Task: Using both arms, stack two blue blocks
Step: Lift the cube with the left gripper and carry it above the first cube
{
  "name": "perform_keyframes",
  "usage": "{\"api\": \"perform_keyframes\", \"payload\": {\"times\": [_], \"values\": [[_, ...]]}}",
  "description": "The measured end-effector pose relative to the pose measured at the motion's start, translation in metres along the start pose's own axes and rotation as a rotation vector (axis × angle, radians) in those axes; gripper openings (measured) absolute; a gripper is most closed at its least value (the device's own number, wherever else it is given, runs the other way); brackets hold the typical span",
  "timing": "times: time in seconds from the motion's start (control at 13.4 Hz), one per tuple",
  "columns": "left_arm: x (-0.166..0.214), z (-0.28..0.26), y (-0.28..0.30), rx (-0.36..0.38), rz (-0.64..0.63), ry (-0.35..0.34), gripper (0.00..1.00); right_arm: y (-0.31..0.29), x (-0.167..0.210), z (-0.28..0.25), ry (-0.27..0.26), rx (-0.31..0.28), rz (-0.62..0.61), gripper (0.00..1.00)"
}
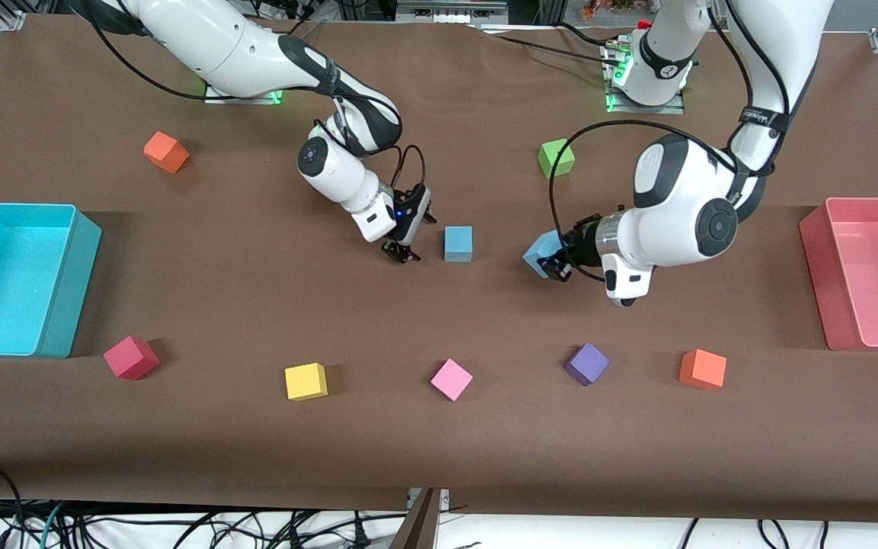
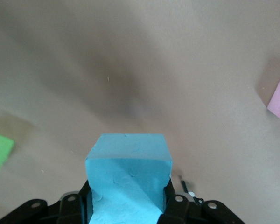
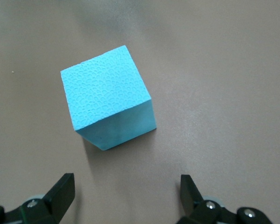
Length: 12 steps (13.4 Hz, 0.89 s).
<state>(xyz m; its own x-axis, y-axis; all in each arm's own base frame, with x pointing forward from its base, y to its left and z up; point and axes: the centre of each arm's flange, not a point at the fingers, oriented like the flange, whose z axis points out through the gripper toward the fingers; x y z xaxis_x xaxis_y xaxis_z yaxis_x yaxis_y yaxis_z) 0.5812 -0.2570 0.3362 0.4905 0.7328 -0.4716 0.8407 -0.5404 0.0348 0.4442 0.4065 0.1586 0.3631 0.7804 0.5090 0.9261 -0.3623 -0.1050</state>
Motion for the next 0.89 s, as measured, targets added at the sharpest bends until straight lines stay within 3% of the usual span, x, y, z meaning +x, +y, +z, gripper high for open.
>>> {"api": "perform_keyframes", "payload": {"times": [0.52,0.74,0.89], "values": [[-0.08,0.053,0.028,-0.085,-0.195,0.028,0.57,0.0,0.0,0.0,0.0,-0.001,-0.002,1.0],[-0.094,0.074,0.031,-0.094,-0.229,0.031,0.57,0.0,0.0,0.0,0.001,-0.001,-0.002,1.0],[-0.099,0.086,0.032,-0.093,-0.242,0.068,0.57,0.0,0.0,0.0,0.001,-0.001,-0.002,1.0]]}}
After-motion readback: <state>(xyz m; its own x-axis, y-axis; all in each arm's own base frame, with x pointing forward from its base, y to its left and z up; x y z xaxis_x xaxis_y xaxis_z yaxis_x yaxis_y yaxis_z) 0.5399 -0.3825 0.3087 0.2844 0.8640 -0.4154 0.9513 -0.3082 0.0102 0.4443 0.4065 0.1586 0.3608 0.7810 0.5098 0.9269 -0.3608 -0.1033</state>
